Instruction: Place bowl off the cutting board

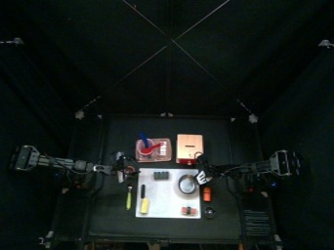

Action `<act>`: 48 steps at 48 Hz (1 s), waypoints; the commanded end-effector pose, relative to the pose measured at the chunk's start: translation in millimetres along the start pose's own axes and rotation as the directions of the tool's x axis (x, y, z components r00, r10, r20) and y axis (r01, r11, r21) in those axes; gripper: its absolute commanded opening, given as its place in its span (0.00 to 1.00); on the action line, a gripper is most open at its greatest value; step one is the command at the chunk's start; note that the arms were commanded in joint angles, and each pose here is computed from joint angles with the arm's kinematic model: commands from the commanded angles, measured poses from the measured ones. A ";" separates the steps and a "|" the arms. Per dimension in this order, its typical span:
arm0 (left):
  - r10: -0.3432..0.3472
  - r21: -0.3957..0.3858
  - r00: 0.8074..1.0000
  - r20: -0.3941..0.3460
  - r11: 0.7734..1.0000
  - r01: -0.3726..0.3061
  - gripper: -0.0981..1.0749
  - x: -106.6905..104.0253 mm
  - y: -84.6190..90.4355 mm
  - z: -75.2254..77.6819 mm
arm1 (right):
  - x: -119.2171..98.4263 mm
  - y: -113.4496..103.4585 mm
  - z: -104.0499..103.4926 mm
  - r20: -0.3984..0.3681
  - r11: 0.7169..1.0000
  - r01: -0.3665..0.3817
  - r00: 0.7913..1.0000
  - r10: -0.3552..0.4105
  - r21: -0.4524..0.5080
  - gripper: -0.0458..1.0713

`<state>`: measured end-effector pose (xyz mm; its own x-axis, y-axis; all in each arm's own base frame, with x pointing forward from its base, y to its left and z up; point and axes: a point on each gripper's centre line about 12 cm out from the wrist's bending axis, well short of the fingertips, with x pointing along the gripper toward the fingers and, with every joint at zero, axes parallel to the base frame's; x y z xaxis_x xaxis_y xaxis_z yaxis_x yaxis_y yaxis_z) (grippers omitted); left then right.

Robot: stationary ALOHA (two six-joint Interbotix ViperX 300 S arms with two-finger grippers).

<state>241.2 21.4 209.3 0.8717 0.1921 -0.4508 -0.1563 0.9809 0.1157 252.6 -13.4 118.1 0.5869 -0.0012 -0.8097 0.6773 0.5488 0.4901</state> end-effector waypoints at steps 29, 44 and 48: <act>0.007 -0.006 1.000 0.029 1.000 -0.006 0.89 -0.5 1.5 11.4 | -127.5 -39.1 13.7 0.120 0.997 0.074 0.990 -0.069 -0.031 0.50; 0.010 -0.007 0.999 0.039 1.000 -0.010 0.89 -0.5 2.2 15.9 | -122.9 -105.0 22.2 0.141 0.935 0.332 0.927 -0.348 0.124 0.50; 0.010 -0.006 0.999 0.043 1.000 -0.010 0.89 -0.3 2.2 17.5 | -117.4 -120.1 25.4 0.157 0.917 0.352 0.911 -0.382 0.186 0.50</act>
<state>243.1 22.0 213.6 0.8767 0.1949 -0.4398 -0.1606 0.9804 0.1143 115.3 -88.5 165.2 0.3548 -0.3057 -0.8835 0.8888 0.4034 0.2174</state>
